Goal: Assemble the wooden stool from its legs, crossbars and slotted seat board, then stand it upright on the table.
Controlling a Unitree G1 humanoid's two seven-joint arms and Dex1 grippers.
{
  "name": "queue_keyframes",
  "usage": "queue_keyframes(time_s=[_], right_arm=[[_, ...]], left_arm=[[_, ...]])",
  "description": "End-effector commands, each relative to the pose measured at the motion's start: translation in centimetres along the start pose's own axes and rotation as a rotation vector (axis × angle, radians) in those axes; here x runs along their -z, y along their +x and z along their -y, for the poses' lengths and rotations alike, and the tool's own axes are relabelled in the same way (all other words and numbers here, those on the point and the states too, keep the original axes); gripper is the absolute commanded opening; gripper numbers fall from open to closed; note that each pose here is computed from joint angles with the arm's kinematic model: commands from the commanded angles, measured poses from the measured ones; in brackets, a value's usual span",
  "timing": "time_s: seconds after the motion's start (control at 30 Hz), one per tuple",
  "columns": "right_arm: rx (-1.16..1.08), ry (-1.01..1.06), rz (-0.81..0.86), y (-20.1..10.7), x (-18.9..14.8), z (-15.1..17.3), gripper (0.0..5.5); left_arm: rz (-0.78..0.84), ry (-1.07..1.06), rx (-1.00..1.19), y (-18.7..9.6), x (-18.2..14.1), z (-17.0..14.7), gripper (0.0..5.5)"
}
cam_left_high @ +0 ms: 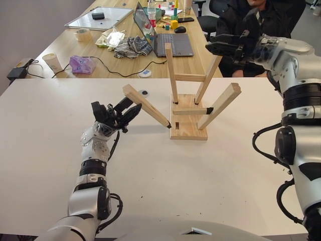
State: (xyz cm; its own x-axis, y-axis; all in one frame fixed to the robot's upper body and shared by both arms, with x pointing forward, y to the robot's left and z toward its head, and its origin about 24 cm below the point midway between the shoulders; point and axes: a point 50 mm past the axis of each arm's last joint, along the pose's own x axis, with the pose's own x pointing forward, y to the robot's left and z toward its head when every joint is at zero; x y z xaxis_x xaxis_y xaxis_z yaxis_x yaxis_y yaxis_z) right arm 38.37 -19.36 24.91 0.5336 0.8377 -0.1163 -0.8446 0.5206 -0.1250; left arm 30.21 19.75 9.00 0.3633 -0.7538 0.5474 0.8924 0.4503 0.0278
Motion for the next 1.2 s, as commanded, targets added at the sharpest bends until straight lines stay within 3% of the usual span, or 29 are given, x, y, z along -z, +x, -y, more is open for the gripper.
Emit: queue_keyframes(time_s=[0.03,0.13,0.2,0.3,0.4,0.6,0.83,1.2], right_arm=[[0.074,0.081,-0.020,-2.3,1.9,1.2,1.85],[0.104,0.266,0.086,-5.2,1.9,2.3,2.10],[0.060,0.337,0.086,-7.2,2.6,2.2,2.61],[-0.092,0.362,-0.075,-9.3,4.8,1.1,3.23],[-0.181,0.261,-0.286,-9.0,7.6,0.0,3.71],[-0.236,0.272,-0.208,-7.8,7.8,-0.7,3.71],[-0.401,0.335,-0.235,-6.5,8.6,-3.5,3.71],[-0.325,0.237,-0.187,-4.3,8.9,-3.2,3.71]], left_arm=[[0.012,0.011,0.029,0.8,-0.4,0.2,1.99],[0.018,-0.021,0.069,1.7,-0.4,0.4,1.99],[0.010,-0.040,0.091,2.0,-0.5,0.4,1.99],[-0.011,-0.054,0.102,2.1,-0.8,0.1,1.99],[-0.015,-0.052,0.093,2.1,-1.0,-0.2,1.99],[-0.030,-0.064,0.085,2.3,-1.0,-0.9,1.99],[-0.037,-0.078,0.075,2.2,-0.9,-1.1,1.99],[-0.040,-0.102,0.079,1.8,-0.8,-0.9,1.99]])
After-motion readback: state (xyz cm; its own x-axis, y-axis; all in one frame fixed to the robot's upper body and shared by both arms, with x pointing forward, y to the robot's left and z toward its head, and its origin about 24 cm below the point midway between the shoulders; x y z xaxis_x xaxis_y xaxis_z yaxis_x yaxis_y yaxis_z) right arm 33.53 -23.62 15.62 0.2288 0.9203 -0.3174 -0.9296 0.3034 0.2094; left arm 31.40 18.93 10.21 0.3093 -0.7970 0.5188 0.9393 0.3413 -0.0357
